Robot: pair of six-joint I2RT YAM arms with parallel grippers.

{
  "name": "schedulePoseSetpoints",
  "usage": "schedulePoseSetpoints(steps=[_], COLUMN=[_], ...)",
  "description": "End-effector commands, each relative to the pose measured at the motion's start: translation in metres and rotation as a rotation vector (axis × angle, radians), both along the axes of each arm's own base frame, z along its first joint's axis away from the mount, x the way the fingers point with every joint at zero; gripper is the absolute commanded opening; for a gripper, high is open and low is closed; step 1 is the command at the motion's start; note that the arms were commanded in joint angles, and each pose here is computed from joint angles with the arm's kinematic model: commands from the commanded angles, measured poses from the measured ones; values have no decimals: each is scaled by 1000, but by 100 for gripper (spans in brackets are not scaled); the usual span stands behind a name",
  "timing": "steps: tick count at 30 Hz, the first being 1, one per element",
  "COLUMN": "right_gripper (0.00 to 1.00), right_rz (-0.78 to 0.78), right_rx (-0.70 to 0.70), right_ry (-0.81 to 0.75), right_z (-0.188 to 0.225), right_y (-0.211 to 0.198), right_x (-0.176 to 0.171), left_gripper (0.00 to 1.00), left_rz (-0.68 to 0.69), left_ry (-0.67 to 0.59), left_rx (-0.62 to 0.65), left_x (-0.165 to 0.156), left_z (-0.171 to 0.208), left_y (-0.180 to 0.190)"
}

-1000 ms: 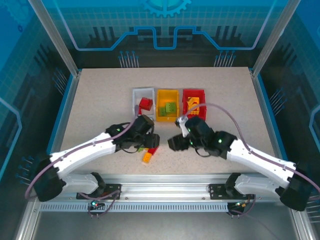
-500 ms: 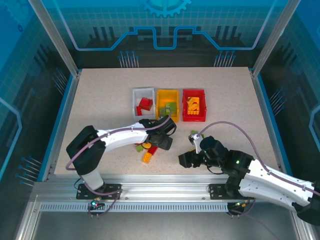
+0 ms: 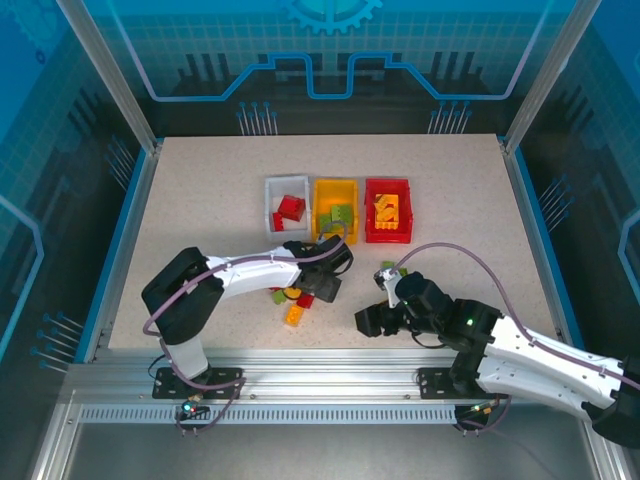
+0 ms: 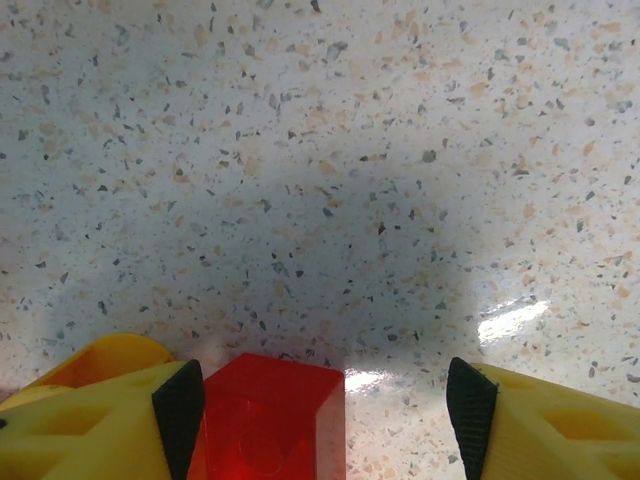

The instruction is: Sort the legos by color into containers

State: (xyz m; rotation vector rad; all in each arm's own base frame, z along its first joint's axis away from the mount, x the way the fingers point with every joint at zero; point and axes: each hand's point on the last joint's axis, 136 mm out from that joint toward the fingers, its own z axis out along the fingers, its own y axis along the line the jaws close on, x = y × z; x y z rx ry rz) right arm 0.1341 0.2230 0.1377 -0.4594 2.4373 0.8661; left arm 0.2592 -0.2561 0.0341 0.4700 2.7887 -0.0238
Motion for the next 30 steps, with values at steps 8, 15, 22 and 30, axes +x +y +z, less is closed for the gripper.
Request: schedulePoseSetpoints(steps=[8, 15, 22, 30], right_gripper=[66, 66, 66, 66], right_rz=[9, 6, 8, 12], right_rx=[6, 3, -2, -12], right_ry=[21, 19, 20, 18], right_z=[-3, -3, -4, -4], right_y=[7, 7, 9, 6], right_x=[-2, -1, 0, -2], left_gripper=[68, 69, 69, 75], left_rz=[49, 56, 68, 190], left_ry=[45, -13, -79, 10], left_rx=[58, 11, -81, -8], left_x=[-15, -17, -14, -19], left_z=[-16, 1, 36, 23], left_y=[19, 13, -4, 12])
